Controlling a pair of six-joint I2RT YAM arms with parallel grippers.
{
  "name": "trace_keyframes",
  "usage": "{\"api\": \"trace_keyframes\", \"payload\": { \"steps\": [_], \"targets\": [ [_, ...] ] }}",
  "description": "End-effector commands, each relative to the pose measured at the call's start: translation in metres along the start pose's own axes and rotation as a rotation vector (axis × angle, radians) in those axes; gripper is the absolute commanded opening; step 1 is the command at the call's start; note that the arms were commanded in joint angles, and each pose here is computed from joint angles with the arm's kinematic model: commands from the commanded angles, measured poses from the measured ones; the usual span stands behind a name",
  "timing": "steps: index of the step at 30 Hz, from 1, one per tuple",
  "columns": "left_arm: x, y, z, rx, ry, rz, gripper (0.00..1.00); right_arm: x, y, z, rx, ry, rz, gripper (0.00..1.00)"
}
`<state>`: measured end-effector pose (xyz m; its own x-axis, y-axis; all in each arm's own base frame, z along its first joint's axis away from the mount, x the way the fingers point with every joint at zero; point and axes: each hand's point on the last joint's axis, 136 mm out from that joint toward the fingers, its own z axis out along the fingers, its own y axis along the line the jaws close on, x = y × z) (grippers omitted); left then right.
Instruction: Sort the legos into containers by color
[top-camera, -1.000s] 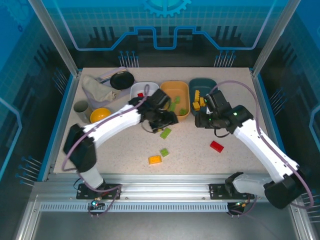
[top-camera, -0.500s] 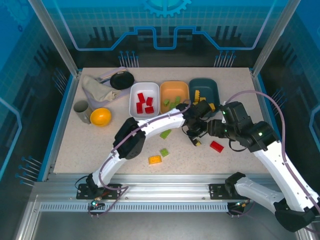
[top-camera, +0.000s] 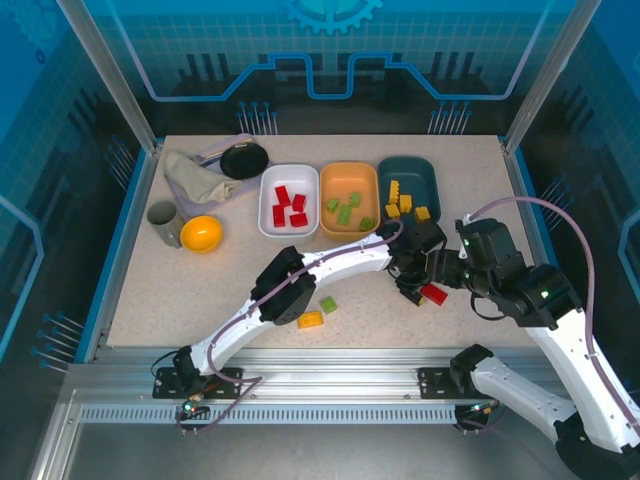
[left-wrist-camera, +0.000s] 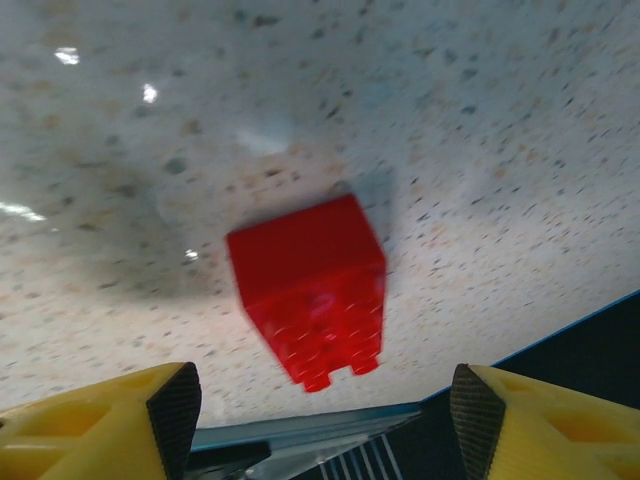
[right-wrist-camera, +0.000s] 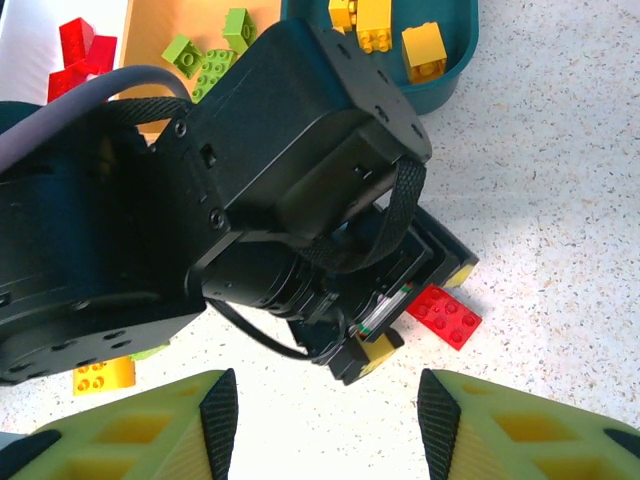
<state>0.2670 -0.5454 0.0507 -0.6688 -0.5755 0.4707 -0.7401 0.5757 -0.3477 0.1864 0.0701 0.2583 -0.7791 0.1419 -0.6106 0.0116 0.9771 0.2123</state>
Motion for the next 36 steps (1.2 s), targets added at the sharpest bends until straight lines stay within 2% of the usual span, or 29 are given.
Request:
{"api": "trace_keyframes", "payload": {
  "steps": [1, 12, 19, 22, 27, 31, 36],
  "targets": [
    [-0.002, -0.004, 0.006, 0.006, -0.028, -0.082, 0.71, 0.009, -0.004, 0.001, 0.009, 0.021, 0.007, 0.53],
    [-0.007, 0.027, 0.021, -0.120, -0.086, -0.191, 0.58, 0.015, -0.006, -0.001, -0.002, 0.020, 0.022, 0.53],
    [-0.015, 0.025, 0.033, -0.093, -0.134, -0.225, 0.52, 0.018, -0.008, -0.002, -0.005, 0.018, 0.028, 0.53],
    [-0.019, 0.022, 0.038, -0.075, -0.146, -0.240, 0.46, 0.018, -0.008, -0.002, -0.006, 0.016, 0.028, 0.53],
    [-0.025, 0.017, 0.038, -0.052, -0.169, -0.226, 0.29, 0.019, -0.008, -0.002, -0.009, 0.014, 0.032, 0.53],
    [-0.026, 0.006, 0.013, -0.025, -0.202, -0.154, 0.27, 0.016, -0.007, -0.006, -0.014, 0.003, 0.024, 0.53],
    [-0.038, -0.017, -0.063, 0.048, -0.288, -0.003, 0.27, 0.005, 0.006, -0.013, -0.087, -0.041, -0.007, 0.53]
  ]
}}
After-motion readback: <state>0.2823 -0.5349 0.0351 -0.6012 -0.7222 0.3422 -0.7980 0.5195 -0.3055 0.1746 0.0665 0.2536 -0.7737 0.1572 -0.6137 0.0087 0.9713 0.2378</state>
